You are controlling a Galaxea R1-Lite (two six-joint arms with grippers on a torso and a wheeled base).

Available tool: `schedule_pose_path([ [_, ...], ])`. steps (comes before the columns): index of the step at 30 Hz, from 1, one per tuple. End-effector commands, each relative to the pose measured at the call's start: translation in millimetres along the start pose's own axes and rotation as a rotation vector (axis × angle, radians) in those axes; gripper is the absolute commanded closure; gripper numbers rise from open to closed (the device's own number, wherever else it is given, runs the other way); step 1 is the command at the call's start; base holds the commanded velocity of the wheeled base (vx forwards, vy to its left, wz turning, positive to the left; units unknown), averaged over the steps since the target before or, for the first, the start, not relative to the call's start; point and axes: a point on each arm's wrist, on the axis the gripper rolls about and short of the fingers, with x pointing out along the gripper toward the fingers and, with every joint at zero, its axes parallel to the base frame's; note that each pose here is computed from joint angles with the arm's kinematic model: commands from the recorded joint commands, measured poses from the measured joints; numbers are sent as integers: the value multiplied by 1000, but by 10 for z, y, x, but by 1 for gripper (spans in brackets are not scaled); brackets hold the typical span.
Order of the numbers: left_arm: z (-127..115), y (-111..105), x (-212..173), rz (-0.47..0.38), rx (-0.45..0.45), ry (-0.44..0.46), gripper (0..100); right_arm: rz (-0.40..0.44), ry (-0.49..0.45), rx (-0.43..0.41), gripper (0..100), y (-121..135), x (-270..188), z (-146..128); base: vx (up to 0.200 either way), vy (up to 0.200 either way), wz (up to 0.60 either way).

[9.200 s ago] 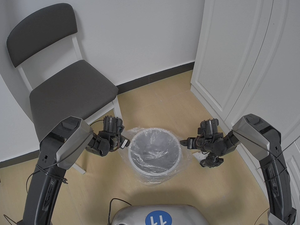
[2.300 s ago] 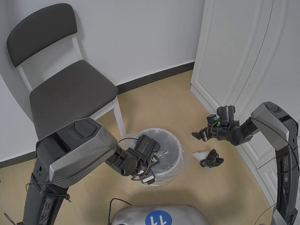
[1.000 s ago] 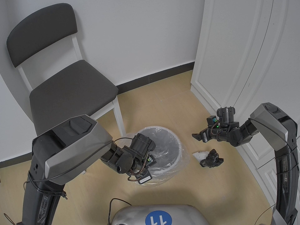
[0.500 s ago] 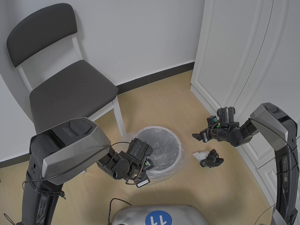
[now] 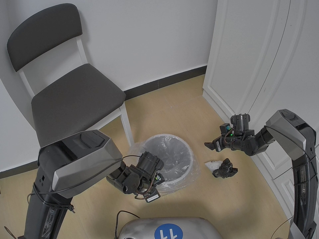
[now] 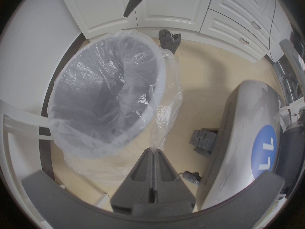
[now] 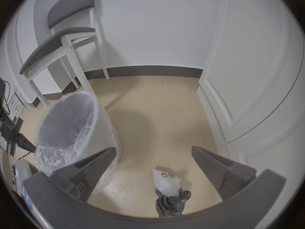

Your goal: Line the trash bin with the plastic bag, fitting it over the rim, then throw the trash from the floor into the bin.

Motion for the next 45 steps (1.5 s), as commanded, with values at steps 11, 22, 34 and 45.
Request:
schedule_pose_path([
  [11,261,257,241,12,-26,4,100,3,14,-4,0,15,36,-56,0,0,0],
  [22,306,303,242,-87,-20,157,100,8,23,-17,0,31,66,-98,0,0,0],
  [34,278,225,258,-26,-18,49,0,7,24,-16,0,25,61,-98,0,0,0],
  [45,86,124,-69,-2,-19,2,0,3,20,-15,0,7,44,-82,0,0,0],
])
